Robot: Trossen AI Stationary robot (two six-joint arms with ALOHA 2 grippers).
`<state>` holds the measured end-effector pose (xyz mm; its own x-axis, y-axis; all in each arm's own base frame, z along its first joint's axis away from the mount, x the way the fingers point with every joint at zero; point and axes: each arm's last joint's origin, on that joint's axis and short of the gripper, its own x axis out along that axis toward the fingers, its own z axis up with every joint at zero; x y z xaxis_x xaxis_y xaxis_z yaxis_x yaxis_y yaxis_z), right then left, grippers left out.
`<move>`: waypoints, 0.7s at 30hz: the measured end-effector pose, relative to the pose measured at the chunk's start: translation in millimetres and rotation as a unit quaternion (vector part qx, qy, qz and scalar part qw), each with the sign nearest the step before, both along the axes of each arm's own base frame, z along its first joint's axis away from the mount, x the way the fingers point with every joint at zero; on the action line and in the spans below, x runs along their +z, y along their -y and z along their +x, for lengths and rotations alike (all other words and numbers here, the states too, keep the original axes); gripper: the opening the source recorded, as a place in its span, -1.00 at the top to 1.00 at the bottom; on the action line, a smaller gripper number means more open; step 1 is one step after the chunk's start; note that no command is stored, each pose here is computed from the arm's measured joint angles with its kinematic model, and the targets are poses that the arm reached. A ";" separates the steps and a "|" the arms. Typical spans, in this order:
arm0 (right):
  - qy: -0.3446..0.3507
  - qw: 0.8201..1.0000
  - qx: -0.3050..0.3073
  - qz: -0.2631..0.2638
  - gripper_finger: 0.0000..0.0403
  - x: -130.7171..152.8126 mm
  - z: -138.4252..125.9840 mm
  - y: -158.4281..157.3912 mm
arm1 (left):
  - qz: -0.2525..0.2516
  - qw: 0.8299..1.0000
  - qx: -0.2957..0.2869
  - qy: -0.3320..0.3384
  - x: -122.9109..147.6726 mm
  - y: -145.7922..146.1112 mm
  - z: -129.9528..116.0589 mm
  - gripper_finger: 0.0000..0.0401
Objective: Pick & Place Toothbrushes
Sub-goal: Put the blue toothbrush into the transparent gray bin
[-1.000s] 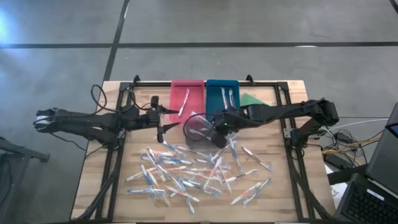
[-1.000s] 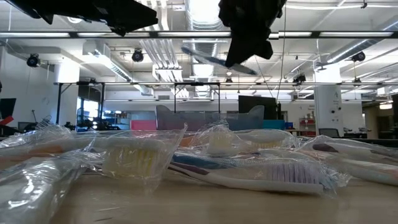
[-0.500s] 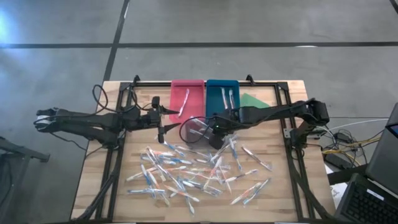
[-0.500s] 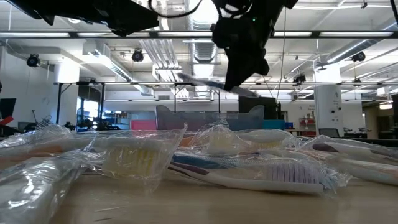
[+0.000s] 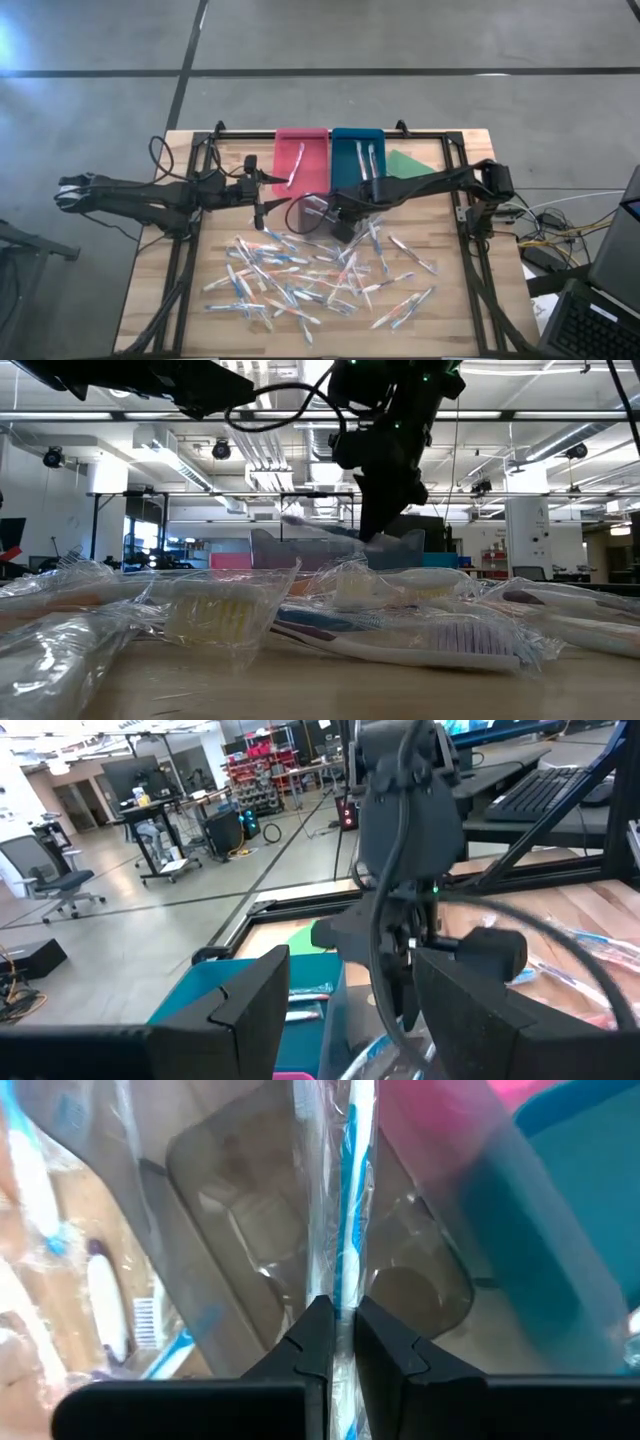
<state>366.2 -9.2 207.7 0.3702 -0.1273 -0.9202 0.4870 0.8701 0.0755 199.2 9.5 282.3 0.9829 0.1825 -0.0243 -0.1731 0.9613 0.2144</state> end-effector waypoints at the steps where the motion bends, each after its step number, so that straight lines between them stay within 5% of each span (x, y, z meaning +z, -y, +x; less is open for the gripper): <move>1: -0.004 1.000 0.000 0.000 0.89 -3.2 1.1 0.2 | 0.000 1.000 0.000 0.000 0.0 0.0 0.0 -0.09; 21: -0.072 0.997 0.026 0.032 0.89 -54.3 25.1 0.3 | 0.000 1.000 0.000 -0.004 -0.8 0.0 0.0 -0.09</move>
